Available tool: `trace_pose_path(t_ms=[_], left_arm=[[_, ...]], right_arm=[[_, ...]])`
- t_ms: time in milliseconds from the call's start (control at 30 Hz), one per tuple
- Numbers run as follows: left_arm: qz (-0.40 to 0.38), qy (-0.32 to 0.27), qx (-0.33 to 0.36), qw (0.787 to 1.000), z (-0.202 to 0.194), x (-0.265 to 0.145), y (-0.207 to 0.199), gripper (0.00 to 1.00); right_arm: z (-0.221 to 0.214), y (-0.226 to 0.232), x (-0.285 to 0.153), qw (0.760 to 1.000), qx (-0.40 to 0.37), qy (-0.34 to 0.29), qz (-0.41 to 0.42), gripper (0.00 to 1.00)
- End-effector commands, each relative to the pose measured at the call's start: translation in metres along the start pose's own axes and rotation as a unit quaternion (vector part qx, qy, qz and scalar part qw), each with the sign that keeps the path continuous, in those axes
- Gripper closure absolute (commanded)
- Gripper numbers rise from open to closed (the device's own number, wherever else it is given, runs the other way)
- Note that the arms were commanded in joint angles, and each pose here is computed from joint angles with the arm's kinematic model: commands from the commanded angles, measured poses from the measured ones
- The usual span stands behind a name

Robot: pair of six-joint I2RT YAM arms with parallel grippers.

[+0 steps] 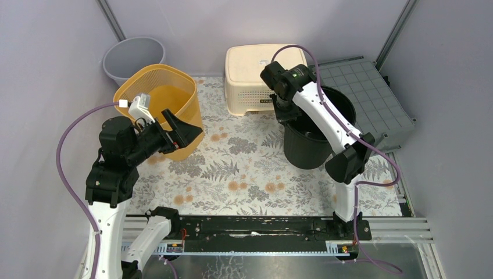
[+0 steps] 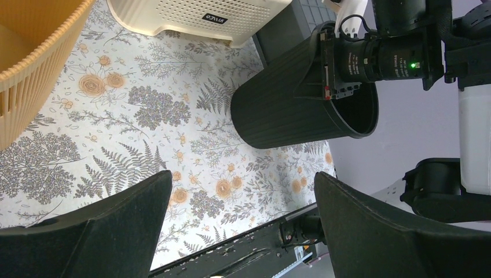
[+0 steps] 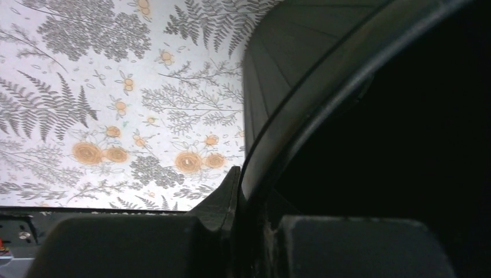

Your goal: Turn the large container upside down

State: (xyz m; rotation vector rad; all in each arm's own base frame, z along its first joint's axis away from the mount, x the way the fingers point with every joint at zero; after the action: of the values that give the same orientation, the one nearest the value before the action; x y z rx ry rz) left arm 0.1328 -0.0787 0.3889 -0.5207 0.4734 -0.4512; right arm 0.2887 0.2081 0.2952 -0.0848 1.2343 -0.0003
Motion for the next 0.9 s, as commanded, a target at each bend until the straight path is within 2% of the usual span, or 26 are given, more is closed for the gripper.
trace_pose_path(t_ms=[0, 167, 500, 633, 733, 867], left_arm=[[-0.007, -0.007, 0.017, 1.0, 0.002, -0.002, -0.002, 0.0], [-0.003, -0.009, 0.021, 1.0, 0.003, -0.006, -0.004, 0.0], [0.0, -0.011, 0.024, 1.0, 0.006, -0.009, -0.006, 0.0], [0.003, -0.012, 0.026, 1.0, 0.007, -0.01, -0.006, 0.0], [0.002, -0.01, 0.024, 1.0, 0.007, -0.01, -0.006, 0.0], [-0.001, -0.015, 0.023, 1.0, 0.008, -0.013, -0.009, 0.0]], right_arm=[[0.001, 0.002, -0.002, 1.0, -0.001, 0.005, 0.013, 1.0], [0.002, 0.0, -0.024, 0.999, 0.001, -0.017, 0.048, 1.0], [-0.018, -0.01, -0.119, 0.97, 0.036, -0.084, 0.223, 1.0], [-0.029, -0.014, -0.154, 0.943, 0.052, -0.119, 0.305, 1.0], [-0.035, -0.01, -0.172, 0.911, 0.061, -0.141, 0.382, 1.0], [-0.043, 0.003, -0.174, 0.864, 0.071, -0.143, 0.478, 1.0]])
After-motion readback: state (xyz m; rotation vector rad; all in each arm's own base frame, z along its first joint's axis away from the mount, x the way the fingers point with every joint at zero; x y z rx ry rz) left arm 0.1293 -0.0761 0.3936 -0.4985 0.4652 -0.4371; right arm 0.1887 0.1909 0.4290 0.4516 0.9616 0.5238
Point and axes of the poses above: each gripper's point midway between its finger pads, its own x axis out along the fingers, its own y axis along the line the jaws close on, z = x × y, the point moved 8 cm from there along -x, back along the fingers, and after that the axes turned 7 degrees about x, right-handed, at the moved point
